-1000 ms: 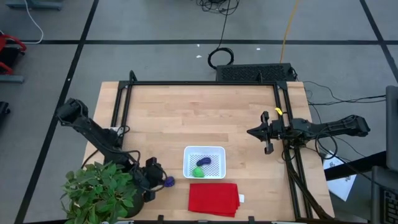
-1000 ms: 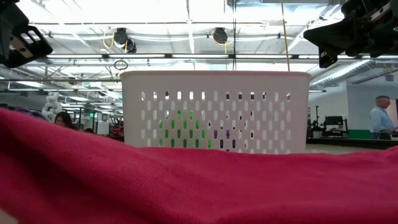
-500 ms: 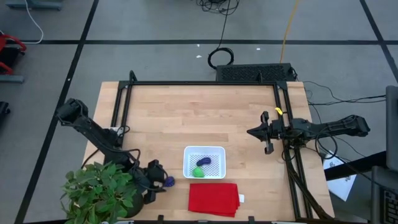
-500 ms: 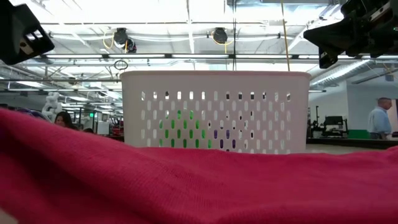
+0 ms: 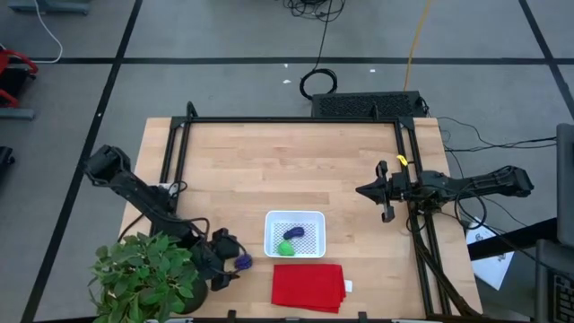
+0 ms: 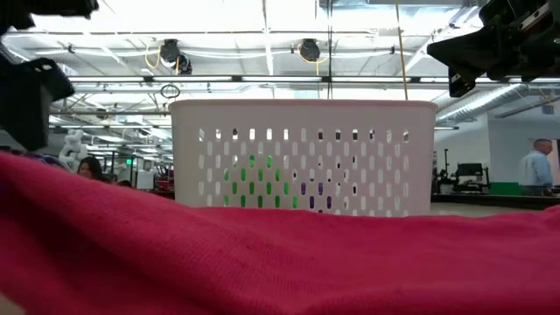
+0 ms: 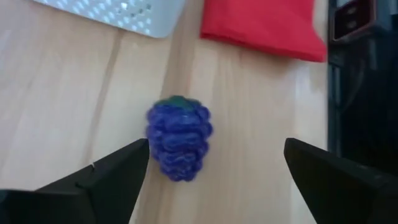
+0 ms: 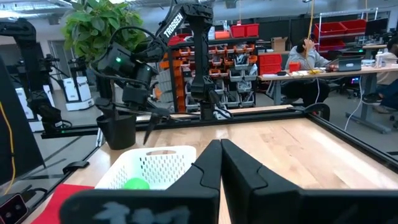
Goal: Pick and placing Produce into tupperware
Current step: Put the blue grapes into the white bin
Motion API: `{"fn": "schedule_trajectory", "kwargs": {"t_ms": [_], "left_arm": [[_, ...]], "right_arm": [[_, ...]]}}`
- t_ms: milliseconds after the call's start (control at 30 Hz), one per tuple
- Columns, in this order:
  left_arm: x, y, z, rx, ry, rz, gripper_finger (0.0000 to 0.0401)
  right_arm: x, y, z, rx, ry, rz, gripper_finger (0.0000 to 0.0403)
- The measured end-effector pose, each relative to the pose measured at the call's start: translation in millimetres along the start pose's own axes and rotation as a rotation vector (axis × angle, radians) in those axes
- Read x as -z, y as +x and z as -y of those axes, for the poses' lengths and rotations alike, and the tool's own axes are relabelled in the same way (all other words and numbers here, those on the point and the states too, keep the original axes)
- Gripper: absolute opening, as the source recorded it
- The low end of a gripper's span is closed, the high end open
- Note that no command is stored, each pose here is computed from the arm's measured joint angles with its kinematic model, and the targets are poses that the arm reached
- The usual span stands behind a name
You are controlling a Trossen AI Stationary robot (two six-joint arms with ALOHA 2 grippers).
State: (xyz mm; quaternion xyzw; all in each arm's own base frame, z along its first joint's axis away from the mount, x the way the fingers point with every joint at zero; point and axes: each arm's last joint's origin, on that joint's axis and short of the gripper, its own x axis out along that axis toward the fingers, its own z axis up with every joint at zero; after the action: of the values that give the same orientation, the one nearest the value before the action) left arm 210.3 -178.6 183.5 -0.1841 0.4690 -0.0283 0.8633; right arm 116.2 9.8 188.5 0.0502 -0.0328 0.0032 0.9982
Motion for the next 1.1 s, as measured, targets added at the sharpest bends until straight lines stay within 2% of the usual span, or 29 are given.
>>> {"fn": "schedule_trajectory", "kwargs": {"t_ms": [133, 267, 533, 833, 1100], "left_arm": [[-4, 3, -7, -0.034, 0.002, -0.007, 0.0374], [-6, 3, -12, -0.059, -0.002, -0.017, 0.0394], [-6, 5, -13, -0.063, -0.013, -0.036, 0.0399], [1, 24, -15, -0.100, -0.027, -0.088, 0.0400], [0, 38, -15, -0.079, -0.017, -0.086, 0.0400]], "right_arm": [[0, 0, 0, 0.000, 0.007, -0.002, 0.0000], [0, 0, 0, 0.000, 0.018, -0.002, 0.0000], [1, 0, 0, 0.001, 0.017, -0.011, 0.0000], [2, 0, 0, 0.002, 0.016, -0.018, 0.0000], [2, 0, 0, 0.002, 0.016, -0.017, 0.0000]]}}
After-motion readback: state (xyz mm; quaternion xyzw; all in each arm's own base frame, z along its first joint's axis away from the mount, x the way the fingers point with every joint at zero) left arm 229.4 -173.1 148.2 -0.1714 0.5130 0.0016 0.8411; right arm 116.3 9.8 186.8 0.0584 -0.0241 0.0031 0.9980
